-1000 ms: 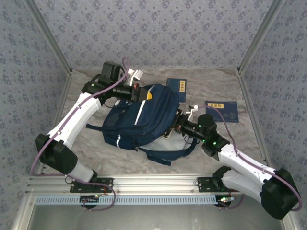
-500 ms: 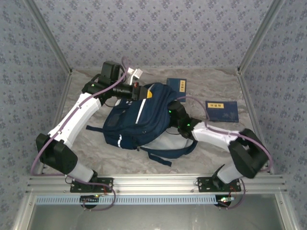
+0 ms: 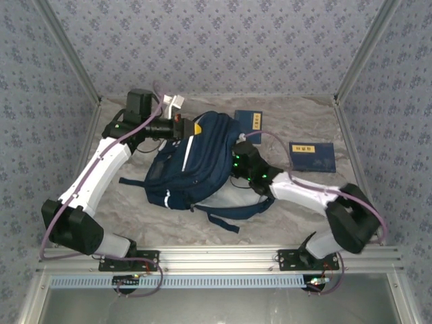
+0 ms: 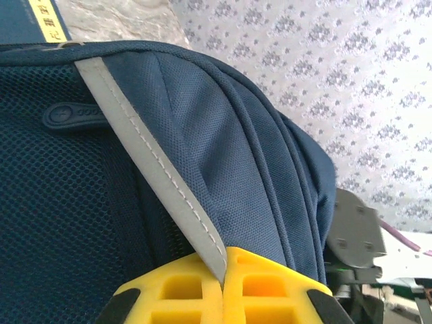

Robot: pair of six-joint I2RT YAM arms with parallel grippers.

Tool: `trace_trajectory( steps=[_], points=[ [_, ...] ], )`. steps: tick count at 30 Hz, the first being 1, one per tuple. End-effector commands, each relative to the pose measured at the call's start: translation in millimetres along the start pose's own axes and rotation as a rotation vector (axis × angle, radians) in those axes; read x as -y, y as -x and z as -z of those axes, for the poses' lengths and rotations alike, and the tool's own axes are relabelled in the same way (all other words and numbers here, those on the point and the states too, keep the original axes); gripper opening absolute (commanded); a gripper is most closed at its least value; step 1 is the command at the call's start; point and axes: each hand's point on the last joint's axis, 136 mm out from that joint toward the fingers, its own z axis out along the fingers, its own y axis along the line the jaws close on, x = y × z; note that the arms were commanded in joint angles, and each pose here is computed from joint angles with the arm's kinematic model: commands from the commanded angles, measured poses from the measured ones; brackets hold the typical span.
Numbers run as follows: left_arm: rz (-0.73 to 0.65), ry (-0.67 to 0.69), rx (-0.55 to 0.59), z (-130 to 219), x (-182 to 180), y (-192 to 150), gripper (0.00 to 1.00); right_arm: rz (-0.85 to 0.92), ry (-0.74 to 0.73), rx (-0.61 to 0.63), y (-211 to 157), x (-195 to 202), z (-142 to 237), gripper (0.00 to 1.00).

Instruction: Pack books, pencil case, and school supplies into a backpack

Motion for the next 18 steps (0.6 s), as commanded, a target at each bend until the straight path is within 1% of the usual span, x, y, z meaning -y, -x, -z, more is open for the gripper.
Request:
trace_trajectory(
  steps=[1,2,4,6,7,10,12,13,14,17,18],
  points=[
    [-0.150,-0.049,0.154,28.9,34.5,30.5,0.00,0.117,-0.004,0.033,2.1,5.3,31.4,0.85],
    [-0.144,-0.041,0.164,30.6,31.4,31.8,0.00,0.126,0.003,0.036,1.4,6.1,38.5,0.85],
    [-0.130,-0.019,0.185,34.2,25.2,34.1,0.00,0.147,-0.035,0.027,-2.0,17.9,54.1,0.85],
    [-0.126,0.022,0.192,35.7,17.5,33.1,0.00,0.188,-0.122,0.035,-0.6,34.7,72.1,0.84],
    [-0.123,0.058,0.197,36.7,11.3,32.5,0.00,0.206,-0.189,0.051,2.7,47.9,84.0,0.83],
    [-0.104,0.141,0.205,35.1,-8.9,29.4,0.00,0.286,-0.333,0.121,21.3,74.5,118.5,0.79],
    [-0.084,0.191,0.177,25.7,-25.9,21.1,0.00,0.332,-0.399,0.147,35.0,85.3,135.1,0.79],
    [-0.078,0.241,0.150,18.4,-38.2,14.5,0.00,0.320,-0.452,0.139,42.0,94.4,143.0,0.79],
    [-0.080,0.280,0.116,9.2,-48.6,6.5,0.00,0.300,-0.503,0.121,48.2,103.4,149.1,0.79],
    [-0.055,0.356,0.029,-16.1,-75.3,-16.0,0.00,0.181,-0.590,0.075,66.9,129.4,156.0,0.80],
    [-0.043,0.366,0.016,-22.4,-81.3,-21.7,0.00,0.192,-0.613,0.067,74.0,136.4,156.5,0.80]
  ],
)
